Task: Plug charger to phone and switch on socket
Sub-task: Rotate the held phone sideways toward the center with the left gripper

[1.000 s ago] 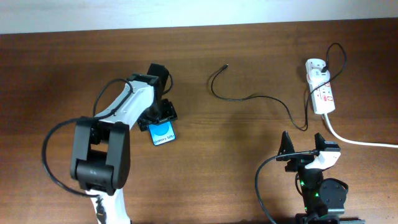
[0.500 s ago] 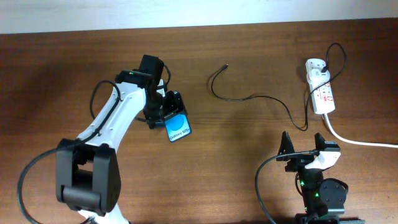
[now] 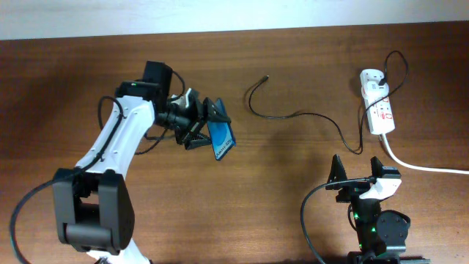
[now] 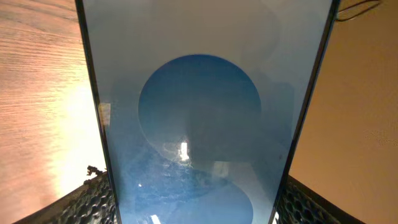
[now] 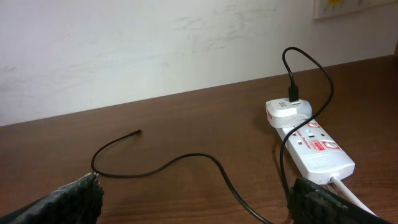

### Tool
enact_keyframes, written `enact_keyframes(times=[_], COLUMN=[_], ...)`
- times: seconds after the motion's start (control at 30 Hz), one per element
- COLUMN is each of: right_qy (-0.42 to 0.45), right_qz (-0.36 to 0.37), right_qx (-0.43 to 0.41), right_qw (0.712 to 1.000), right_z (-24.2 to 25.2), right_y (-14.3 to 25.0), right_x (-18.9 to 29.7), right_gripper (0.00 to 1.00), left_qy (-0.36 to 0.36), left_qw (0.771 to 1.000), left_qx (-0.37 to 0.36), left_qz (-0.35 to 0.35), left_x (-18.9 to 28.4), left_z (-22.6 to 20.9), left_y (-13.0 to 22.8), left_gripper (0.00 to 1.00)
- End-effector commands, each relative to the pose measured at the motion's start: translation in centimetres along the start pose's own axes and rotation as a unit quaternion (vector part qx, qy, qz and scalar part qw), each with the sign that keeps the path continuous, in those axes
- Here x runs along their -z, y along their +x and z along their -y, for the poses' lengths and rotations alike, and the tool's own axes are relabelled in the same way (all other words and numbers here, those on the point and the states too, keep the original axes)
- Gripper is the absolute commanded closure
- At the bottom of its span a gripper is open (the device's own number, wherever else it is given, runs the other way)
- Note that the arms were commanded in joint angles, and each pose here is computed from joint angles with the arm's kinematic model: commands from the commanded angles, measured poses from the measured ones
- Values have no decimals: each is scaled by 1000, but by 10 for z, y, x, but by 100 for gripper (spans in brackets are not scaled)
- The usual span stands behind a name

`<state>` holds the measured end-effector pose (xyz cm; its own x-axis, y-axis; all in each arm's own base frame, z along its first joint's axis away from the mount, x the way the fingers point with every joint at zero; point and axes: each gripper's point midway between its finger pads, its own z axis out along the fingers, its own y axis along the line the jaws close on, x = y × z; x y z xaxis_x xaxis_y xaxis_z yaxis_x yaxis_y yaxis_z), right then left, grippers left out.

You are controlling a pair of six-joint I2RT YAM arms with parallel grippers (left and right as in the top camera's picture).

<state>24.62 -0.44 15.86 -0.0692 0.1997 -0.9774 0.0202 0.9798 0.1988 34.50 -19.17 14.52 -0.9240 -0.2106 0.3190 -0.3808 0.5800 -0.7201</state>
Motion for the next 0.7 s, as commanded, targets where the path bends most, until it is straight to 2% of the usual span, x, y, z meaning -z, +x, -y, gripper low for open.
enact_keyframes(times=[0.0, 0.1, 0.3, 0.67], right_qy=[-1, -1, -1, -1], right_qz=[-1, -1, -1, -1], right_qx=[5, 5, 5, 5], right_qw=[1000, 1000, 1000, 1000], right_z=[-1, -1, -1, -1], right_y=[2, 2, 2, 2], right_x=[0, 0, 0, 0], right_gripper=[2, 2, 2, 2], left_qy=[65, 105, 131, 132], left_qw=[998, 993, 988, 987], left_qx=[7, 10, 24, 31], left_qz=[-24, -56, -79, -81], left_x=[14, 17, 20, 20], left_z=[30, 44, 53, 53], left_y=[15, 25, 32, 33], left_gripper=[36, 35, 36, 38])
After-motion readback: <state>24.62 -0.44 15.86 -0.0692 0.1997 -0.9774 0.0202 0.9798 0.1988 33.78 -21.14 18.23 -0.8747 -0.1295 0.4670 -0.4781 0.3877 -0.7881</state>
